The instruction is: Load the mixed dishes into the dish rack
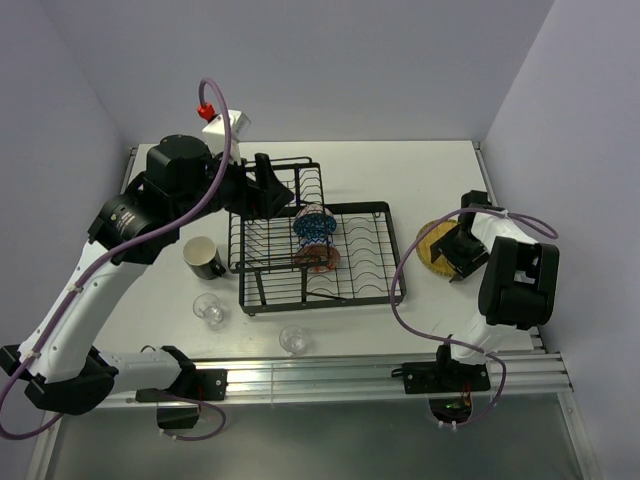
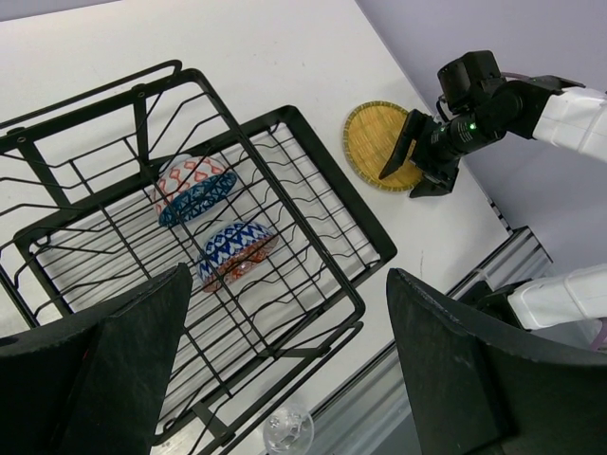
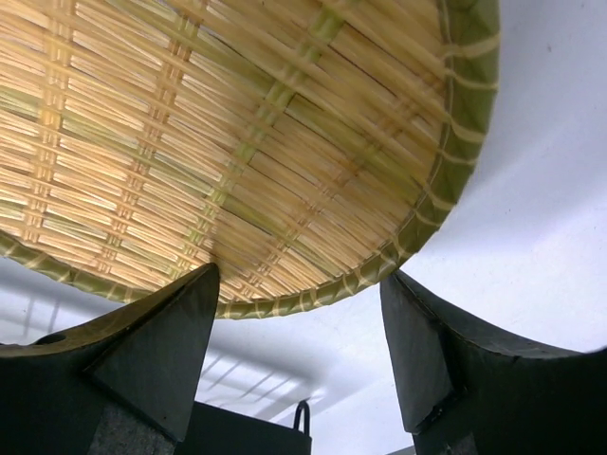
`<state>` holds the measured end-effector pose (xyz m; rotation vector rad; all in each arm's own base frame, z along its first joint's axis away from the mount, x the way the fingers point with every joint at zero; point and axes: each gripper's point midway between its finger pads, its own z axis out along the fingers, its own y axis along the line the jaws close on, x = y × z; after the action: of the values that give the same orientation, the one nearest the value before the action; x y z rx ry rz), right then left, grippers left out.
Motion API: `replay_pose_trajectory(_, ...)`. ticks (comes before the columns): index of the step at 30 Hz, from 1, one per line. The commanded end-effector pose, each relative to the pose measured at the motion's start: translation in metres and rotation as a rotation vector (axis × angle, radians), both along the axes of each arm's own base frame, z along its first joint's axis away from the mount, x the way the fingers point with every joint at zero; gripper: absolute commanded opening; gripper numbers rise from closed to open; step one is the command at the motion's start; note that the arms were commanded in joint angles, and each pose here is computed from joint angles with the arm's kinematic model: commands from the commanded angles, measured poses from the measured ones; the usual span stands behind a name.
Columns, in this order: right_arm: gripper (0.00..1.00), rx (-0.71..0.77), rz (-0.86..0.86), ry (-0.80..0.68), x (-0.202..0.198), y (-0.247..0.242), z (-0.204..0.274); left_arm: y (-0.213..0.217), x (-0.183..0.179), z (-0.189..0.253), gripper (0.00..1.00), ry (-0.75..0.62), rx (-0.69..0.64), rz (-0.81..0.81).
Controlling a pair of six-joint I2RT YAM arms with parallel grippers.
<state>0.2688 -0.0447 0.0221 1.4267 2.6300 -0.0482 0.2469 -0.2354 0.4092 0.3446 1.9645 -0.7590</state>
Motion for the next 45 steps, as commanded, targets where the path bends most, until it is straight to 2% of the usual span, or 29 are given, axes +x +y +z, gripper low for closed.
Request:
replay_pose_trajectory(1,0.76,-0.076,0.03,-0.056,0.017,-0.015,0.007,0.0,0.003,0.022,0.9,-0.06,-0.026,-0.004)
replay_pose_trajectory(14,0.79,0.024,-0.141,-0.141,-0.013,0.002,-0.012,0.008,0.0,0.018,0.9,-0.053,-0.032,0.013)
replay_pose_trajectory(20,0.83,0.129,-0.216,-0.277,-0.011,0.013,-0.013,0.011,-0.002,0.015,0.9,-0.048,-0.028,0.011)
replay_pose_trajectory(25,0.87,0.151,-0.244,-0.451,0.003,0.015,-0.001,0.011,-0.006,0.014,0.9,-0.049,-0.025,0.0)
replay_pose_trajectory(29,0.86,0.182,-0.266,-0.467,-0.006,0.023,-0.018,0.013,-0.008,0.012,0.91,-0.049,-0.02,-0.001)
replay_pose_trajectory(32,0.81,0.173,-0.304,-0.544,-0.007,0.022,-0.019,0.015,-0.01,0.011,0.91,-0.05,-0.018,-0.002)
replay_pose_trajectory(35,0.7,0.16,-0.356,-0.596,-0.01,0.019,-0.021,0.016,-0.013,0.009,0.91,-0.044,-0.015,-0.004)
replay_pose_trajectory(36,0.63,0.158,-0.379,-0.6,-0.01,0.018,-0.022,0.017,-0.013,0.008,0.91,-0.04,-0.014,-0.002)
replay_pose_trajectory(41,0.56,0.136,-0.457,-0.625,-0.022,0.014,-0.031,0.019,-0.016,0.005,0.91,-0.03,-0.01,-0.001)
replay_pose_trajectory(44,0.41,0.114,-0.482,-0.634,-0.024,0.01,-0.032,0.019,-0.017,0.003,0.91,-0.023,-0.009,-0.003)
replay_pose_trajectory(45,0.33,0.105,-0.483,-0.635,-0.024,0.007,-0.031,0.019,-0.018,0.003,0.92,-0.021,-0.011,-0.007)
